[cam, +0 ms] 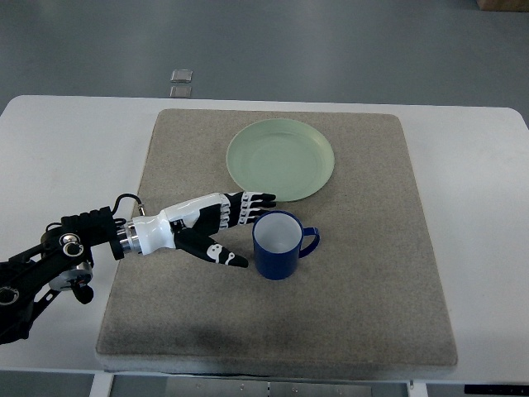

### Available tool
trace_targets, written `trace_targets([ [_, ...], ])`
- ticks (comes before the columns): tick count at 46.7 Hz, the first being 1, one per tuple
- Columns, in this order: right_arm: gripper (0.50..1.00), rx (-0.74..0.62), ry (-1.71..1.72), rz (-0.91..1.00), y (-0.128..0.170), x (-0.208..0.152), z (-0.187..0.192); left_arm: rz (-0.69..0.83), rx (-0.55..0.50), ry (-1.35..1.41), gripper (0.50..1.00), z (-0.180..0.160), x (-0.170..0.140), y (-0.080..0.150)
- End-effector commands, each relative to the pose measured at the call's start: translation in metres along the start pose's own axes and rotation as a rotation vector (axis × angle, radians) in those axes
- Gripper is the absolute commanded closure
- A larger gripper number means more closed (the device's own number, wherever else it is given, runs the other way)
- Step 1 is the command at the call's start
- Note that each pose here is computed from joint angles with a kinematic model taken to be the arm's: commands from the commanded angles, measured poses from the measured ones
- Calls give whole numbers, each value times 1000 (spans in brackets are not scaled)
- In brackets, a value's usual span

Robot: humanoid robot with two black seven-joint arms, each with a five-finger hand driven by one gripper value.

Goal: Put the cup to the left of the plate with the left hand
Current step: 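Reach the left hand toward the blue mug, fingers around its body, then close the left hand fingers around the blue mug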

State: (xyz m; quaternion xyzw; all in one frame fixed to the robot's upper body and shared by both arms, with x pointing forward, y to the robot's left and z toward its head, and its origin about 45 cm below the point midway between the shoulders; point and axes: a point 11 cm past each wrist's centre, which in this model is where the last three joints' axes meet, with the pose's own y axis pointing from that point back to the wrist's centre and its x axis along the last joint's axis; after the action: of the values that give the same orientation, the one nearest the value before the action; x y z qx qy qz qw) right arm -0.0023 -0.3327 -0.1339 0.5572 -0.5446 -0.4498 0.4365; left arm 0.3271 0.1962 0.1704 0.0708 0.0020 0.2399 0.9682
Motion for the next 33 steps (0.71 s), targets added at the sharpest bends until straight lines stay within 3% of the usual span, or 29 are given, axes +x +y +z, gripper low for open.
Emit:
trace_targets([
  [1, 568, 1, 0, 0, 0, 0, -1, -10, -4, 5, 504, -1, -4, -5],
  [33, 568, 0, 0, 0, 0, 0, 0, -43, 7, 23, 501, -8, -10, -33],
])
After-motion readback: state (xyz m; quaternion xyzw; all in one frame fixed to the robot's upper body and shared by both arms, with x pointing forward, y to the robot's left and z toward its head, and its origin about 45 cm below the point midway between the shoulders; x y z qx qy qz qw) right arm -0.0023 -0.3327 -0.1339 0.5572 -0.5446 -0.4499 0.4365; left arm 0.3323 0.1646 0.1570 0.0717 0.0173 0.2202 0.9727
